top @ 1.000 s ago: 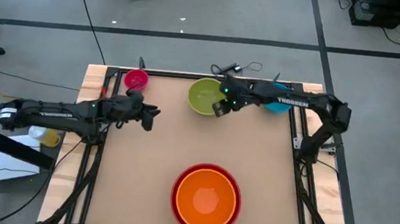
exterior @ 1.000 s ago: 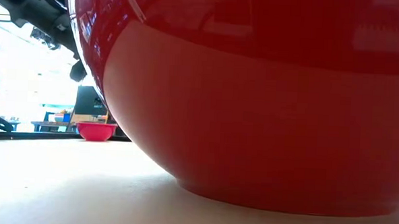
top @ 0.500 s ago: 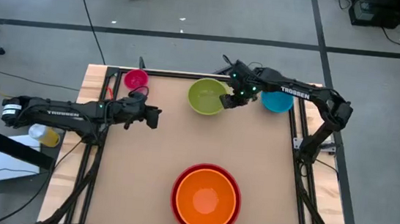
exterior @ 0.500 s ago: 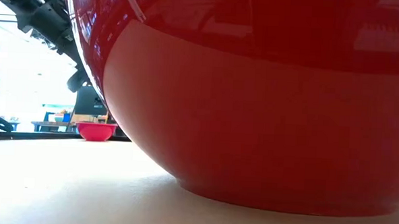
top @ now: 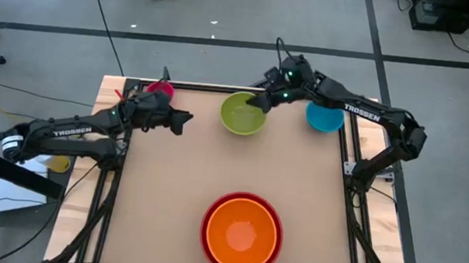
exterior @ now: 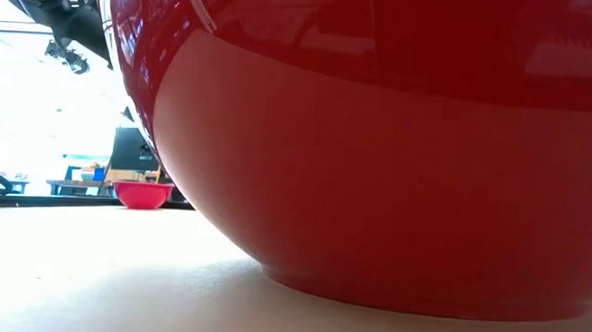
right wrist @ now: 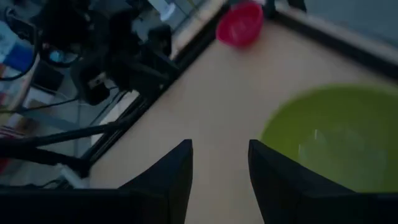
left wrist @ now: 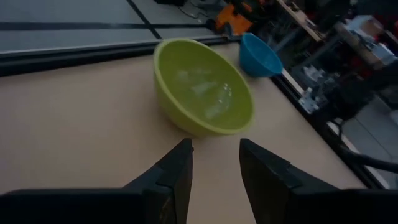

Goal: Nest bowls inside each other
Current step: Stack the green bowl on top of the orange bowl

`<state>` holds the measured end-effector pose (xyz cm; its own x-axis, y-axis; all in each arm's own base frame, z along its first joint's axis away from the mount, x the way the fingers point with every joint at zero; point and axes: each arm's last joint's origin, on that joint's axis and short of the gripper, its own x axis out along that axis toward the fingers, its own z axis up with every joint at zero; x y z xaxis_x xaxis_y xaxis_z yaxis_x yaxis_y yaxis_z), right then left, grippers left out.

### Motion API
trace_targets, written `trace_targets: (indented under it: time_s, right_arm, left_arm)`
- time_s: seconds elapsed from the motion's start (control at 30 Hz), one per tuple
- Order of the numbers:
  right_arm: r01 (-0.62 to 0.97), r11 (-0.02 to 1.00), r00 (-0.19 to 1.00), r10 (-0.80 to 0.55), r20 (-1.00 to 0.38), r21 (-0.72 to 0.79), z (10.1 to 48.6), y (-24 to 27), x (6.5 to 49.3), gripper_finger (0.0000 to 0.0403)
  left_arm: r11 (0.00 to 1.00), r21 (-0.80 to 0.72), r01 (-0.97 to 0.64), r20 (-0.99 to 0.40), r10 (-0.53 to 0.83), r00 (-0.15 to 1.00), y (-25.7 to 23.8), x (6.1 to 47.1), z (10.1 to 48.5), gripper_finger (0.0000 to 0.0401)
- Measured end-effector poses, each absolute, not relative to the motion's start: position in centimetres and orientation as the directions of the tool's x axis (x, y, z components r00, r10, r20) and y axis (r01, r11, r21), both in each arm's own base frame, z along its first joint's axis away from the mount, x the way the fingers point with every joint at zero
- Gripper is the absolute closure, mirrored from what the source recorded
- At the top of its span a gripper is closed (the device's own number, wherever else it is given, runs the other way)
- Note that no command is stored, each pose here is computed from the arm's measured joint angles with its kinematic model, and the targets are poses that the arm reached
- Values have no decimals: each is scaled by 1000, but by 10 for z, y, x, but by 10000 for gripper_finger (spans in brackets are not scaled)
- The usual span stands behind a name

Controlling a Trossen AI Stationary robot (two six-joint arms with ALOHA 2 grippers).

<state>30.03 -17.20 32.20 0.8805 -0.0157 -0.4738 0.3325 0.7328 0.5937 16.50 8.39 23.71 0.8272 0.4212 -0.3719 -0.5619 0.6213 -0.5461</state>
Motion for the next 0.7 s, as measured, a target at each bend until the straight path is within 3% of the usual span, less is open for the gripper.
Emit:
trace_targets:
  time_s: [0.1,0.17,0.3,0.43,0.63,0.7]
  right_arm:
    - [373,753,874,-89,-477,543,323,-177,299,243]
    - [475,669,830,-126,-543,571,317,-183,291,243]
    - [597,569,721,-71,-690,566,302,-186,272,243]
    - [694,542,591,-52,-805,474,291,-186,256,242]
    - [684,523,634,-82,-769,508,294,-189,262,242]
    - [730,488,611,-151,-777,479,291,-190,268,242]
  left_arm:
    - [609,-566,-556,-367,417,831,87,164,238,274]
    - [594,-579,-559,-369,421,829,88,163,237,276]
    - [584,-591,-556,-364,422,830,88,163,238,277]
    - [583,-590,-559,-369,422,828,88,163,237,277]
    - [587,-572,-573,-387,422,820,88,163,235,277]
    - [587,-564,-581,-402,420,814,89,165,233,278]
